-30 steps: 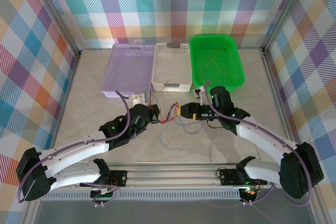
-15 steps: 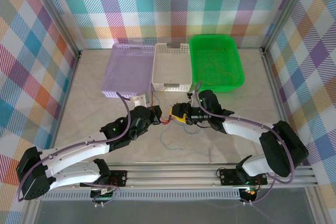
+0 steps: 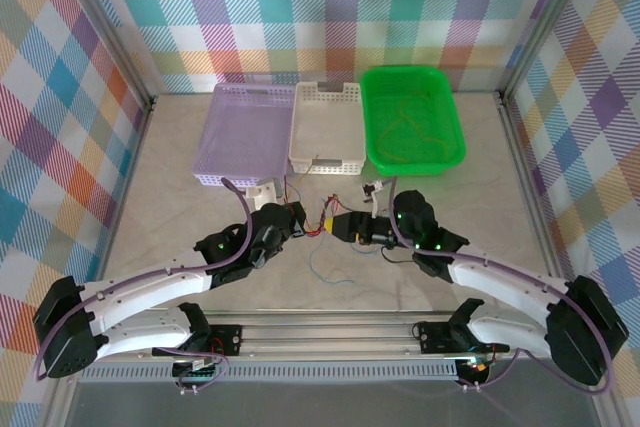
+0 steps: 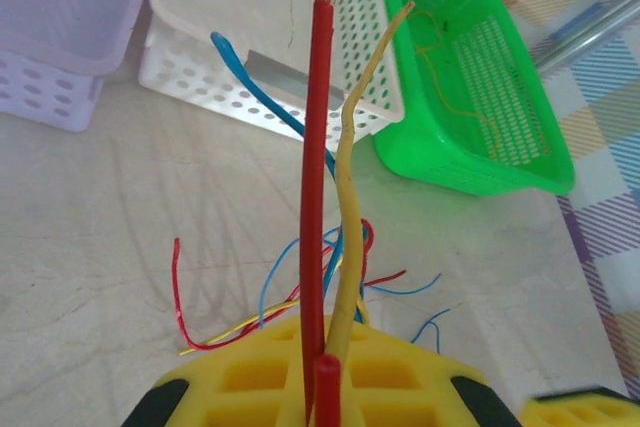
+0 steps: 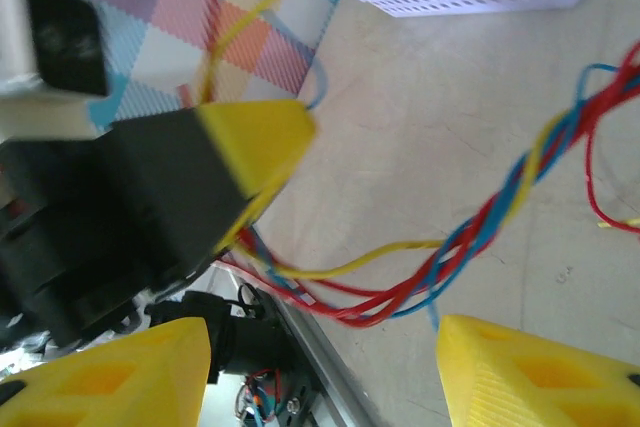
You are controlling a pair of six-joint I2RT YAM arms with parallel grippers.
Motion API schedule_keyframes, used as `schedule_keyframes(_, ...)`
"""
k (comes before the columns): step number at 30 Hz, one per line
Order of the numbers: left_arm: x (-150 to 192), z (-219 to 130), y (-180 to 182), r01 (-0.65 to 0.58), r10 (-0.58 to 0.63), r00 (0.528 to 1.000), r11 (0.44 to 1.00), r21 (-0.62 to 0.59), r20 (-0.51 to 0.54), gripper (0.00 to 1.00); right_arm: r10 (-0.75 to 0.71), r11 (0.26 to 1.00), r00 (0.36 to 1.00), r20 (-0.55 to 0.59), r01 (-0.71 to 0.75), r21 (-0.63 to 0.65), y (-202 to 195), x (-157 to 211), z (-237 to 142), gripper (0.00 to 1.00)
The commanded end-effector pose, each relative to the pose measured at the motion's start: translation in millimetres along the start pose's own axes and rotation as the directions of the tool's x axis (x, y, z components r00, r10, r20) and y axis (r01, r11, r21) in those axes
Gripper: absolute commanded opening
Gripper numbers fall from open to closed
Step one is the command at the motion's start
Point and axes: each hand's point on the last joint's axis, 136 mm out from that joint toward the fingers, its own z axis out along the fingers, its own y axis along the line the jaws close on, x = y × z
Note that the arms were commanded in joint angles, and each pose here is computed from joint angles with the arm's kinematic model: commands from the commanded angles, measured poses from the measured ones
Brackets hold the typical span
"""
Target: Untangle the cables
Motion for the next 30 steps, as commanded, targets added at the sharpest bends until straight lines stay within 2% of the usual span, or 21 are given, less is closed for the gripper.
schedule_keyframes(1, -11.7, -3.3, -9.6, 0.044, -0.044, 0.999, 0.999, 0.004, 0.032, 0.0, -0.103, 0.992, 0.994, -0.023, 0.105, 0.077, -27.1, 26.0, 0.5, 0.61)
schedule_keyframes(4, -13.3, -4.8, -12.2, 0.059, -0.06, 0.998, 0.998, 0.015, 0.031, 0.0, -0.163, 0.977, 0.986, -0.027, 0.165, 0.136, -40.7, 40.6, 5.1, 0.61)
schedule_keyframes(11, -15.3, -8.9, -11.6, 0.08, -0.081, 0.996, 0.997, 0.025, 0.035, 0.0, -0.277, 0.947, 0.96, -0.035, 0.279, 0.162, -39.9, 49.5, 27.1, 0.61)
schedule_keyframes(25, -10.3, -6.5, -16.3, 0.088, -0.089, 0.996, 0.995, 0.038, 0.022, 0.0, -0.372, 0.907, 0.927, 0.049, 0.351, 0.234, -36.4, 44.6, 61.6, 0.58)
schedule_keyframes(28, -8.8, -6.2, -14.3, 0.084, -0.085, 0.996, 0.996, 0.032, 0.023, 0.0, -0.394, 0.894, 0.917, 0.058, 0.368, 0.257, -34.6, 42.1, 64.2, 0.47)
schedule_keyframes(30, -8.8, -7.0, -13.0, 0.084, -0.084, 0.996, 0.996, 0.03, 0.023, 0.0, -0.395, 0.887, 0.915, 0.076, 0.359, 0.29, -37.3, 36.9, 61.9, 0.32)
